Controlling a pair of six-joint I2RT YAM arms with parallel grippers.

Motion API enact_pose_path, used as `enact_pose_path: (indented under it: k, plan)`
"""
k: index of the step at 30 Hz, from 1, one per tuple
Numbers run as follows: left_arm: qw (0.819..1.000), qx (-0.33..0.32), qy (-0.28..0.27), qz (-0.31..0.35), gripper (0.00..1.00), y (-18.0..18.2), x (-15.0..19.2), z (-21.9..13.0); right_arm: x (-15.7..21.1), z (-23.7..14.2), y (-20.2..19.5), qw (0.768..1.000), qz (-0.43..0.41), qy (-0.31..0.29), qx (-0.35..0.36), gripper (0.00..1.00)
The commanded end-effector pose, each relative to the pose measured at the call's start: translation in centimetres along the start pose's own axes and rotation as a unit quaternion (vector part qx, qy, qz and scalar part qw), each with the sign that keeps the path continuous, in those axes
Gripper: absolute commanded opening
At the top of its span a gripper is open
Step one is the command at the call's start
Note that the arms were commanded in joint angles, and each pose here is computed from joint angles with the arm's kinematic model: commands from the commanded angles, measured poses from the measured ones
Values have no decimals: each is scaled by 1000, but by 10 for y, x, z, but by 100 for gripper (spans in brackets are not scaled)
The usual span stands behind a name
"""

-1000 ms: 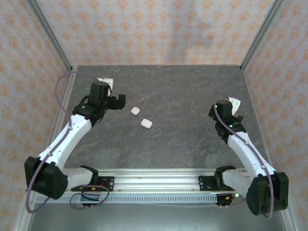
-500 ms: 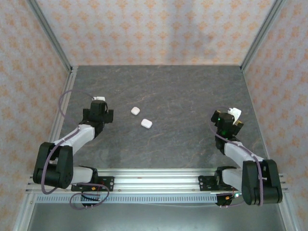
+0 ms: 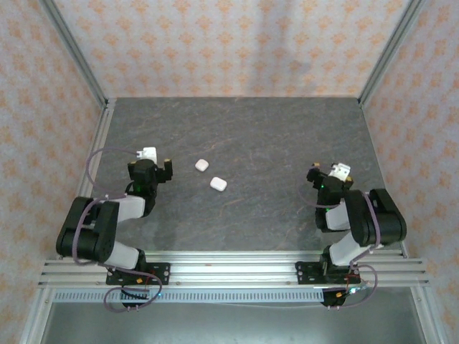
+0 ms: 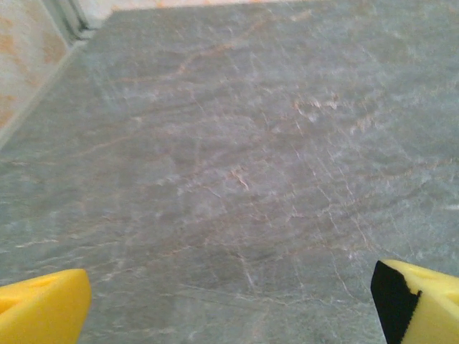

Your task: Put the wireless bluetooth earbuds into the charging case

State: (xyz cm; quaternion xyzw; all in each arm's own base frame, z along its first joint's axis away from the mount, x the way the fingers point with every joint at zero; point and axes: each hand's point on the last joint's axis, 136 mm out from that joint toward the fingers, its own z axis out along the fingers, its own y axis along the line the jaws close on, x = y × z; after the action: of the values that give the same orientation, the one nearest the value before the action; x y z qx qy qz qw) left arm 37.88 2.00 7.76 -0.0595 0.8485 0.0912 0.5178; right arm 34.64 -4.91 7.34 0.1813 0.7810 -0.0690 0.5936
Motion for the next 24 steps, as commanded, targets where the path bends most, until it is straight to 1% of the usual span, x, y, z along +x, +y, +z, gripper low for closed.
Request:
enact_pose_path:
  k: [1,2,3,5,17,24]
  plan:
    - [999,6,-37,-17,100,2,-22,5,-34,3,2,999,21,-46,8,99]
    - [999,7,-28,-16,100,2,-21,6,-32,10,-2,999,24,-29,27,100]
    - [999,5,-34,-19,100,3,-21,6,-31,18,1,999,14,-11,30,99]
    - [999,5,-32,-18,100,3,-20,6,-29,30,18,1000,-19,20,10,99]
    - [999,5,-32,-18,100,3,-21,6,-30,29,24,1000,-23,16,-3,99]
    - [999,5,-31,-18,100,3,-21,6,-27,32,28,999,-29,27,-12,99]
